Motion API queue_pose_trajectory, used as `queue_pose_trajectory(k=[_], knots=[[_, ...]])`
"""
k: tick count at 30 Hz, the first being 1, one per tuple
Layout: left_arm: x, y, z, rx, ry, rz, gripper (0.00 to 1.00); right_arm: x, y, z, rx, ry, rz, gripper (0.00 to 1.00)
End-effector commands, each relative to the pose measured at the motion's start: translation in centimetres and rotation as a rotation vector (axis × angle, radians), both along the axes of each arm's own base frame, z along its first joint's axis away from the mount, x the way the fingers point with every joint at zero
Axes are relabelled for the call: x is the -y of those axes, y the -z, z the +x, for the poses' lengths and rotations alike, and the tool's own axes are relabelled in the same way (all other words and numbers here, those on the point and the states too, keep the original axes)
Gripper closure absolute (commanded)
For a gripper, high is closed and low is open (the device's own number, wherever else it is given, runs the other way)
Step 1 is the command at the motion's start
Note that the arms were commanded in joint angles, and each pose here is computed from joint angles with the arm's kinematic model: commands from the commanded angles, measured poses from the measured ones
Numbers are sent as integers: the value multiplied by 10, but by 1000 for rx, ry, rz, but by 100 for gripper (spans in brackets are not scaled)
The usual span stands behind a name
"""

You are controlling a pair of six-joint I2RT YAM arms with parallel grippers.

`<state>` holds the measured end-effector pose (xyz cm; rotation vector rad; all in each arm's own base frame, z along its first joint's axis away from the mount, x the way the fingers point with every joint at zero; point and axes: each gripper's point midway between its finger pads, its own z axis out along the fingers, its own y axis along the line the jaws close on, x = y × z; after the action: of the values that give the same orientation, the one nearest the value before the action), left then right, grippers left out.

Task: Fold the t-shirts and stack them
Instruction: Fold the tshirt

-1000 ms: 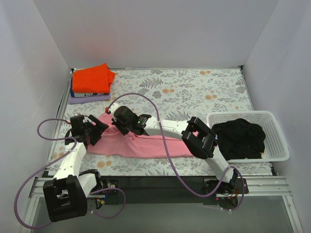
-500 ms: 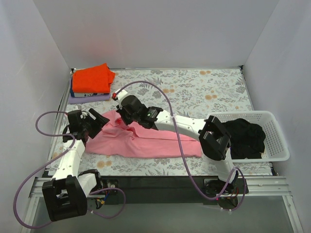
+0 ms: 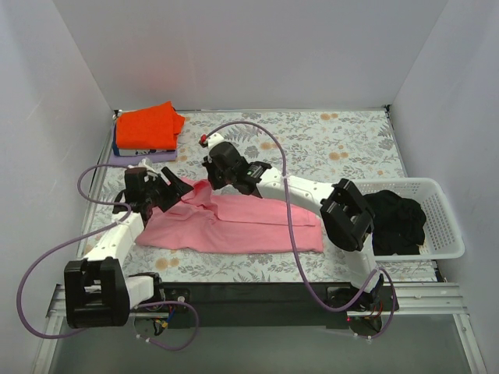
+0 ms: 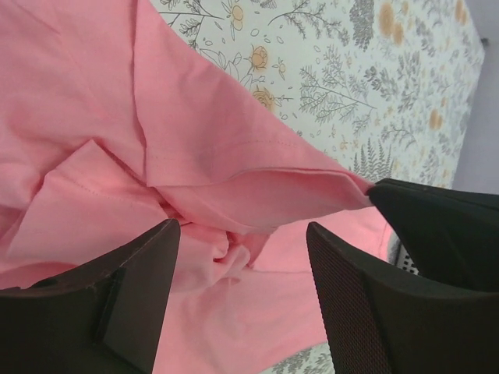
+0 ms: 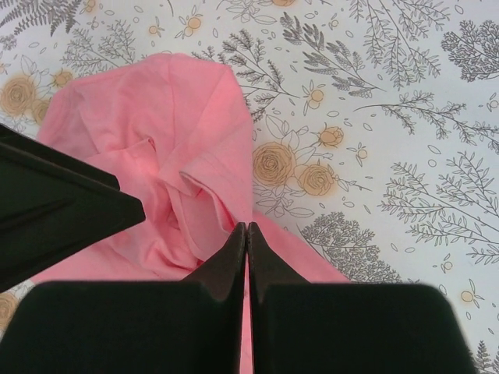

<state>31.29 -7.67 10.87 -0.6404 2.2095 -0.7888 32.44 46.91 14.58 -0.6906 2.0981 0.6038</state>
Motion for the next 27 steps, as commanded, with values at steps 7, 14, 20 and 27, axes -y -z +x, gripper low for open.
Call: queue_pose_trajectory(k=[7, 14, 20, 27], knots=[[3, 8, 33, 14, 9, 239, 39, 4, 10, 16, -63, 30, 52, 99], [-15, 21, 42, -57, -68, 376, 43, 6, 20, 19, -90, 25, 64, 99], [-26, 31, 39, -101, -103, 426, 47, 6, 22, 20, -100, 16, 77, 99], [-18, 50, 41, -160, -78, 399, 53, 6, 22, 19, -101, 10, 83, 99]])
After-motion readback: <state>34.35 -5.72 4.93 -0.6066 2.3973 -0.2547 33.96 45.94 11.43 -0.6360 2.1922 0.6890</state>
